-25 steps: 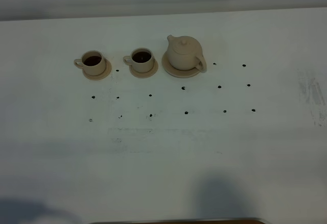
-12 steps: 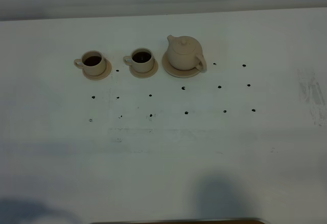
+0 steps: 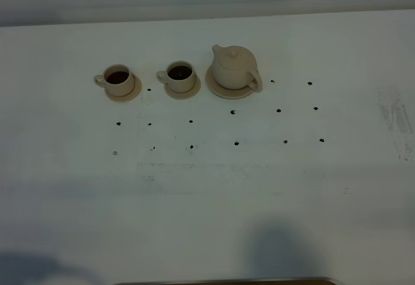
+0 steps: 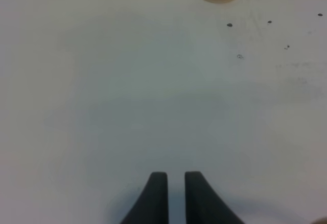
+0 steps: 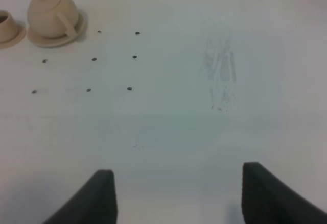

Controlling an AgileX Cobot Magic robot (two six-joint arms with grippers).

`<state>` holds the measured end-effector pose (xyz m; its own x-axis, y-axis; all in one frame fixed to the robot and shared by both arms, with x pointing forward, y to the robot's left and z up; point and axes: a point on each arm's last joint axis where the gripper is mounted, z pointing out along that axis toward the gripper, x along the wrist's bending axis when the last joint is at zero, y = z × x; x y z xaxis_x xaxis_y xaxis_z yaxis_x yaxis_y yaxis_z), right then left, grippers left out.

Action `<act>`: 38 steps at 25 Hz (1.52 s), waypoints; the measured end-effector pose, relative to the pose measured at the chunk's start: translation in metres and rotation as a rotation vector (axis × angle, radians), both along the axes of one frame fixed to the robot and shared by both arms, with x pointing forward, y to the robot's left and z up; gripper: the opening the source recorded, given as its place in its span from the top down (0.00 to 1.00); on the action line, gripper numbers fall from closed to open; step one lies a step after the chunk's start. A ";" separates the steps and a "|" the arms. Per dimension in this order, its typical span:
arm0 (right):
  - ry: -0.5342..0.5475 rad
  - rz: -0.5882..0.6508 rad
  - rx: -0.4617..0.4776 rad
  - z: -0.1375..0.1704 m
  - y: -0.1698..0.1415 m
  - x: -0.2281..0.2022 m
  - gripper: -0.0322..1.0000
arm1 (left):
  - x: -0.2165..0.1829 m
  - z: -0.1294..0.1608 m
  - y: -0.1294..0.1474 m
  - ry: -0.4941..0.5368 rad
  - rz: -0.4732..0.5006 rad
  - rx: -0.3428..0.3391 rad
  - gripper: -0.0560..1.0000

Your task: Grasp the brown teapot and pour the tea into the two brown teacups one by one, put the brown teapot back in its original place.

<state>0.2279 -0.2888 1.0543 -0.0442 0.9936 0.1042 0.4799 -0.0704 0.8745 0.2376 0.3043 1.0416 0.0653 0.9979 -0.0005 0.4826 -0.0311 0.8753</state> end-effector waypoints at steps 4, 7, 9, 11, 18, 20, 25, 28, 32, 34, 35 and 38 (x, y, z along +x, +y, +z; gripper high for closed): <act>0.000 0.001 -0.003 0.000 0.000 0.000 0.45 | 0.000 0.000 0.000 0.000 0.000 0.000 0.88; 0.000 -0.016 -0.028 0.000 -0.002 0.000 0.45 | 0.000 0.000 0.000 0.000 0.000 0.000 0.88; 0.000 -0.023 -0.048 0.000 -0.004 0.000 0.45 | 0.000 0.000 0.000 0.000 0.000 0.000 0.88; 0.000 -0.014 -0.063 0.000 -0.004 0.000 0.45 | 0.000 0.000 0.000 0.000 0.000 0.000 0.88; -0.003 0.043 -0.081 0.000 -0.003 0.000 0.45 | 0.000 0.000 0.000 0.000 0.000 0.000 0.88; -0.004 0.044 -0.081 0.000 -0.003 0.000 0.45 | 0.000 0.000 0.000 0.000 0.000 0.000 0.88; -0.004 0.046 -0.079 0.000 -0.003 0.000 0.45 | 0.000 0.000 0.000 0.000 0.000 0.000 0.88; -0.004 0.046 -0.079 0.000 -0.003 0.000 0.45 | 0.000 0.000 0.000 0.000 0.000 0.000 0.88; -0.003 0.046 -0.079 0.000 -0.003 0.000 0.45 | 0.000 0.000 0.000 0.000 0.000 0.000 0.88; -0.003 0.047 -0.077 0.000 -0.003 0.000 0.45 | 0.000 0.000 0.000 0.000 0.000 0.000 0.88; -0.003 0.047 -0.077 0.000 -0.003 0.000 0.45 | 0.000 0.000 0.000 0.000 0.000 0.000 0.88; -0.003 0.048 -0.077 0.000 -0.003 0.000 0.45 | 0.000 0.000 0.000 0.000 0.000 0.000 0.88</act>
